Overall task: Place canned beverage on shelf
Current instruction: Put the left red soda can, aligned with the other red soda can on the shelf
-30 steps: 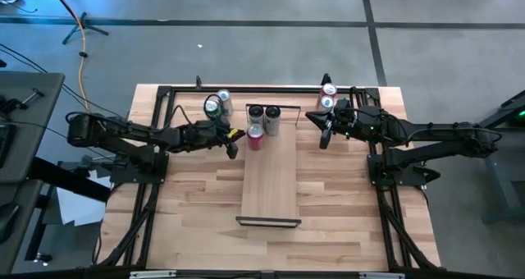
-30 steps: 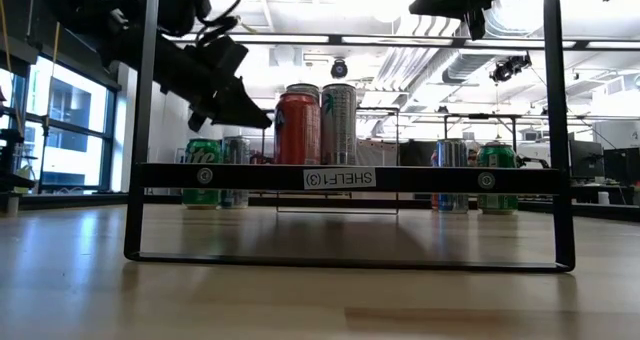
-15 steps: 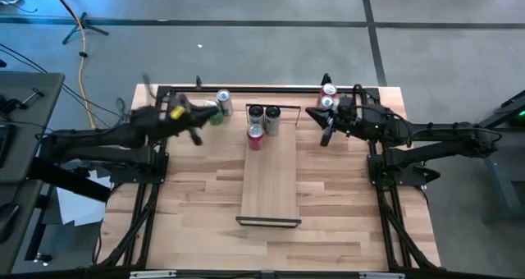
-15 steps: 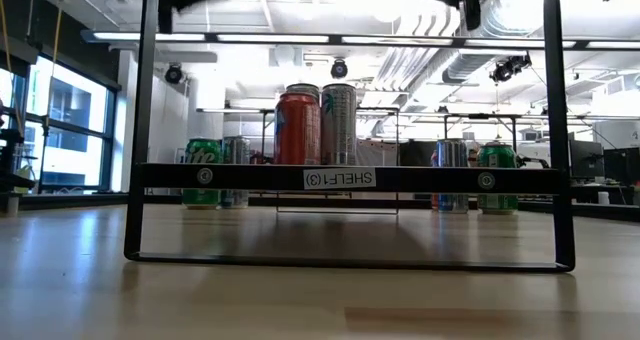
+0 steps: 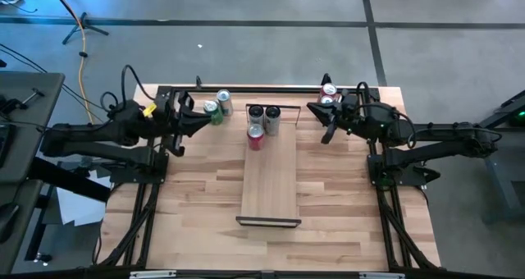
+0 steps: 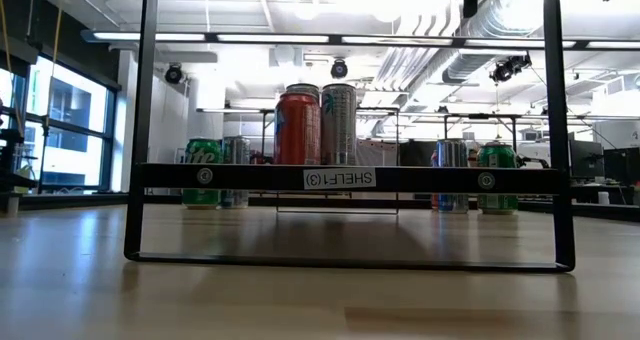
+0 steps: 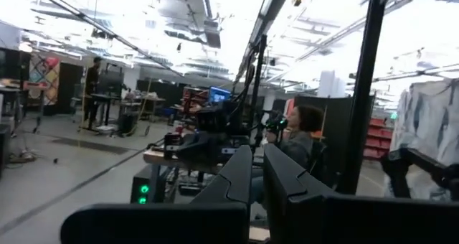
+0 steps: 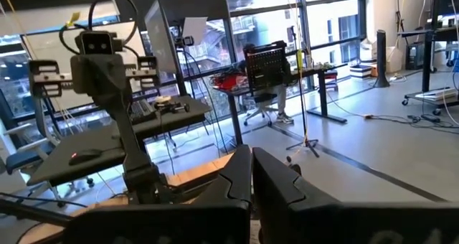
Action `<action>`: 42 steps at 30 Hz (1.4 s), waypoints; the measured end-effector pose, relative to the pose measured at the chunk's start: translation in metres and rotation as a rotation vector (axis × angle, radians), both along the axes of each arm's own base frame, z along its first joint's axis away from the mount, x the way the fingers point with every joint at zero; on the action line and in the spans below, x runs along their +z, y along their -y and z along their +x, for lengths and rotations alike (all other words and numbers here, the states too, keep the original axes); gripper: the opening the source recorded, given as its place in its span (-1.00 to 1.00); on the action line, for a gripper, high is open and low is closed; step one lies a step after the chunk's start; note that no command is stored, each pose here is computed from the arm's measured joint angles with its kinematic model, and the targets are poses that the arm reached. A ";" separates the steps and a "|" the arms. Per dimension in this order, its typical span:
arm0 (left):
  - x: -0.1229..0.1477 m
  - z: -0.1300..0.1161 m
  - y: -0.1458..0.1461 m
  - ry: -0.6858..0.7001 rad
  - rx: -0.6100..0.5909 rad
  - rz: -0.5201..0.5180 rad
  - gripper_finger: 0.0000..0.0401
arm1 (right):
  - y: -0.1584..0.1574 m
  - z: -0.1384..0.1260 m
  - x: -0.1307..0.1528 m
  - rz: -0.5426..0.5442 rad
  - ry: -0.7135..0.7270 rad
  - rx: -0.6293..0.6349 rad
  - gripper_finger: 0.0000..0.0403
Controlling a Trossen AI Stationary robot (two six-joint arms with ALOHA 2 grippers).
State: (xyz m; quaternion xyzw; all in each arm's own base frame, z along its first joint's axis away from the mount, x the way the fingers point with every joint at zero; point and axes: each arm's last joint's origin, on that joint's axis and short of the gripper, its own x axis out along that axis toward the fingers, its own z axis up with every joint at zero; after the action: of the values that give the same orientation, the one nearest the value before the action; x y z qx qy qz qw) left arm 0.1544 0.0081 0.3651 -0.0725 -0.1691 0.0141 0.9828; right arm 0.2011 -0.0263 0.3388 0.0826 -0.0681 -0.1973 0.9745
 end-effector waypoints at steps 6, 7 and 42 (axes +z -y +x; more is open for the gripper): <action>-0.003 0.007 -0.001 -0.017 0.029 -0.002 -1.00 | 0.000 0.000 0.002 -0.002 0.022 0.001 -1.00; -0.003 0.008 -0.001 -0.018 0.030 -0.002 -1.00 | 0.000 0.000 0.002 -0.003 0.023 0.006 -1.00; -0.003 0.007 -0.001 -0.018 0.025 -0.029 -1.00 | -0.004 0.001 0.003 0.253 0.124 0.172 0.98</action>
State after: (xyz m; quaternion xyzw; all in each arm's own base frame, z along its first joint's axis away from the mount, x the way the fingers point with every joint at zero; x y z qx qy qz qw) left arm 0.1617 0.0091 0.3619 -0.0844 -0.1609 0.0293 0.9829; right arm 0.2021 -0.0225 0.3417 0.2223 -0.0952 -0.1148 0.9635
